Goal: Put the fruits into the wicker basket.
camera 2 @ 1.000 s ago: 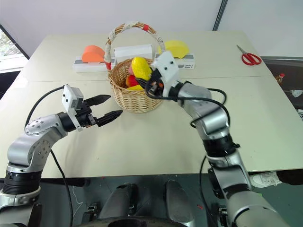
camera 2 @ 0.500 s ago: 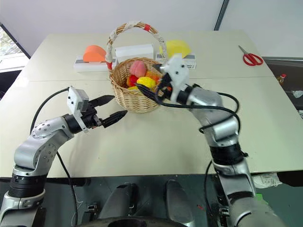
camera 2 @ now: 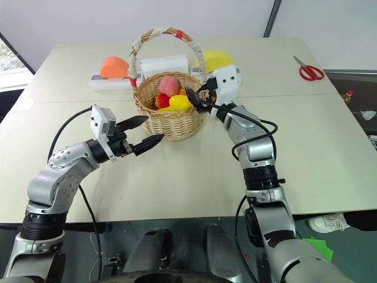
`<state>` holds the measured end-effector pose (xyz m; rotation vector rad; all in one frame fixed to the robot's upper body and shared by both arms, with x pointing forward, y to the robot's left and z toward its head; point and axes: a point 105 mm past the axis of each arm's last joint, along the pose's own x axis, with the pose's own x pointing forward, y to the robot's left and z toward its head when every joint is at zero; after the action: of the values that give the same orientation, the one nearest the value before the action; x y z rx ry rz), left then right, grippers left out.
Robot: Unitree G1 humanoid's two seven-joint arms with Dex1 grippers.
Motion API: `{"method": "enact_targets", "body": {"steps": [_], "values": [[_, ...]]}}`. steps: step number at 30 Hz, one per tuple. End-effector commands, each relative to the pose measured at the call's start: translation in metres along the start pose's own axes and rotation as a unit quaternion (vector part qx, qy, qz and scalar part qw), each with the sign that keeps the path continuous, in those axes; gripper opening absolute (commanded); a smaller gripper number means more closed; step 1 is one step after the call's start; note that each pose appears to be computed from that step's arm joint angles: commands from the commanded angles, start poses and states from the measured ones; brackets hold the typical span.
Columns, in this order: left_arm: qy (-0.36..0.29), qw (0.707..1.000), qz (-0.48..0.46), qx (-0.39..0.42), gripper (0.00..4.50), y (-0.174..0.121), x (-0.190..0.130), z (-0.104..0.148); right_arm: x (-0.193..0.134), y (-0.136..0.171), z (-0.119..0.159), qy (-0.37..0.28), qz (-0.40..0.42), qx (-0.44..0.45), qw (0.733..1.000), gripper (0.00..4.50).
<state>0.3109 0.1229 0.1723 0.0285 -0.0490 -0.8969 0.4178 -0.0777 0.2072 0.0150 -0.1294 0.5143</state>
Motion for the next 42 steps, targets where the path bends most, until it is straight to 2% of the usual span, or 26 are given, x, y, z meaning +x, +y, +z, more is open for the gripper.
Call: {"method": "enact_targets", "body": {"steps": [1,2,3,7,10,14,15,19,23,28,31,36,38,42], "values": [[-0.021,1.0,0.003,0.019,4.5,-0.004,-0.002,0.011,0.005,-0.013,0.017,-0.04,-0.029,-0.002,0.999,2.81],[-0.021,1.0,0.005,0.019,4.5,-0.004,-0.003,0.01,0.005,-0.015,0.017,-0.043,-0.032,0.0,0.999,2.24],[-0.021,1.0,0.006,0.018,4.5,-0.005,-0.004,0.01,0.005,-0.016,0.018,-0.046,-0.034,0.001,0.998,1.95],[-0.02,1.0,0.008,0.014,4.5,-0.007,-0.005,0.007,0.001,-0.018,0.024,-0.061,-0.031,-0.003,0.998,0.14],[-0.021,1.0,0.007,0.013,4.5,-0.008,-0.004,0.007,-0.008,-0.022,0.03,-0.077,-0.037,-0.019,0.996,0.12],[-0.024,1.0,-0.002,0.009,4.5,-0.01,0.0,0.008,-0.035,-0.051,0.042,-0.095,-0.094,-0.05,0.99,0.12],[-0.024,1.0,-0.008,0.007,4.5,-0.011,0.002,0.007,-0.048,-0.067,0.047,-0.1,-0.125,-0.06,0.985,0.12],[-0.022,0.999,-0.03,0.002,4.5,-0.013,0.01,0.004,-0.108,-0.128,0.062,-0.098,-0.254,-0.106,0.956,0.12],[-0.028,0.999,-0.036,0.002,4.5,-0.009,0.023,0.003,-0.159,-0.172,0.057,-0.064,-0.363,-0.132,0.92,0.12],[-0.031,0.999,-0.03,0.004,4.5,-0.003,0.033,-0.001,-0.189,-0.202,0.043,-0.044,-0.437,-0.111,0.892,0.12],[-0.03,0.999,-0.03,0.005,4.5,-0.002,0.034,-0.004,-0.194,-0.206,0.04,-0.043,-0.449,-0.103,0.887,1.55],[-0.025,0.999,-0.02,0.005,4.5,0.004,0.031,-0.007,-0.211,-0.206,0.053,-0.062,-0.465,-0.125,0.874,4.18],[-0.019,1.0,-0.005,0.004,4.5,0.011,0.028,-0.009,-0.22,-0.203,0.057,-0.066,-0.453,-0.128,0.88,4.18],[-0.014,1.0,0.024,0.0,4.5,0.024,0.018,-0.013,-0.225,-0.185,0.055,-0.063,-0.384,-0.133,0.911,4.18]]}}
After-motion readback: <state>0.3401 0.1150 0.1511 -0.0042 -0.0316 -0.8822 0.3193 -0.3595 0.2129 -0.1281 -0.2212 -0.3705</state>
